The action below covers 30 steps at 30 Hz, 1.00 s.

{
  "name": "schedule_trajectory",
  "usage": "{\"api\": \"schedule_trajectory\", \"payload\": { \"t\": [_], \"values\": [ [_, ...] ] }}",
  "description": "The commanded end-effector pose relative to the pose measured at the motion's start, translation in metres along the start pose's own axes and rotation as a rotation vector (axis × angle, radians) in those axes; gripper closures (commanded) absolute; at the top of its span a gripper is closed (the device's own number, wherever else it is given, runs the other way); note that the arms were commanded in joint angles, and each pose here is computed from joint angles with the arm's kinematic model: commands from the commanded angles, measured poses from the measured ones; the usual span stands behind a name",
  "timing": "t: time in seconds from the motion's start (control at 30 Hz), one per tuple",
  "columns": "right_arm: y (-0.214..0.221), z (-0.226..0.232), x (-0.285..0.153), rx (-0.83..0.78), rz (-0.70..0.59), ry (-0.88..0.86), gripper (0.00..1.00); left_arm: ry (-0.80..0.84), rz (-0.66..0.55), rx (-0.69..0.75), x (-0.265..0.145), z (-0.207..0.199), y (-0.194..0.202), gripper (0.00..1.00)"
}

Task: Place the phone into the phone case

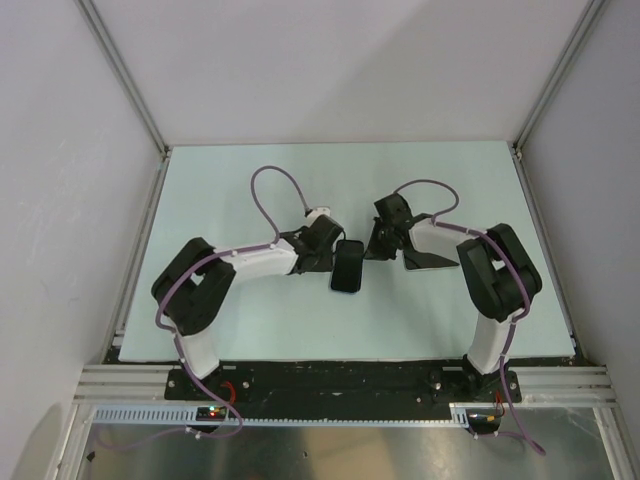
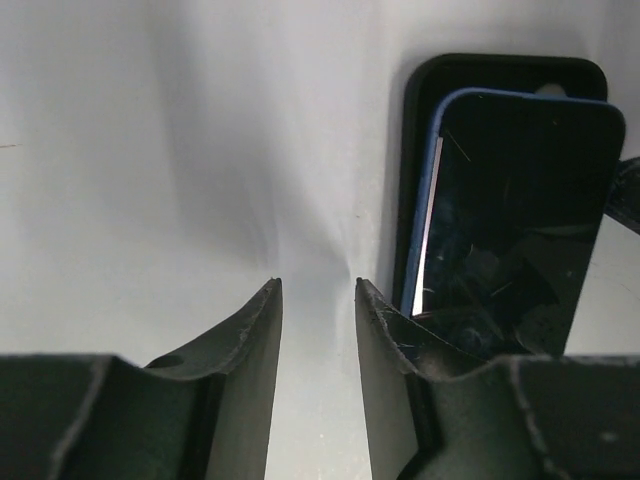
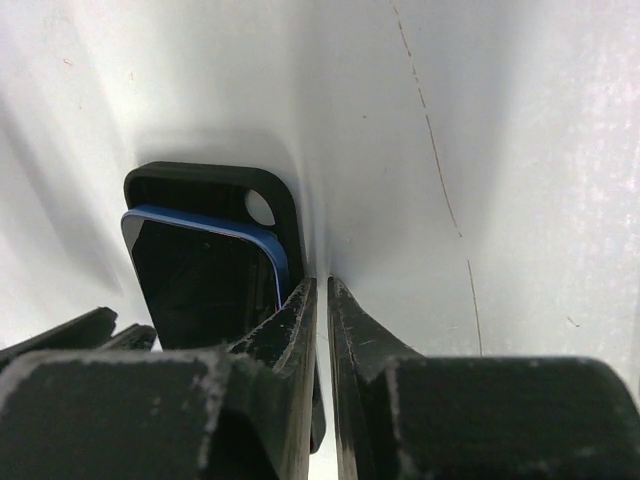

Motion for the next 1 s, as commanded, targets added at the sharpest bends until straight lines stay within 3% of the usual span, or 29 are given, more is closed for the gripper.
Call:
{"api": "schedule_trajectory", "payload": {
  "t": [0.0, 0.77, 0.97],
  "values": [
    [0.006, 0.002, 0.011, -0.039, 0.007, 0.027, 0.86, 0.047, -0.023, 0.007, 0.002, -0.013, 0.002, 0.61],
    [0.090, -0.018, -0.015, -0.152, 0.094, 0.039, 0.87, 0.117, -0.033, 0.014, -0.030, -0.031, 0.046, 0.63],
    [0.088, -0.022, -0.033, -0.168, 0.058, 0.024, 0.85, 0.098, -0.059, -0.002, -0.042, -0.018, 0.055, 0.62]
  ]
}}
Point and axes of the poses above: each gripper's point midway between its finger pads, its own x axis out along the fingers, its own z axis along the line the jaws close on, y = z × x, the point moved 7 cm from there along -x, back along the fingers, and after that the axes turned 13 degrees about x, right-handed, at the moved point
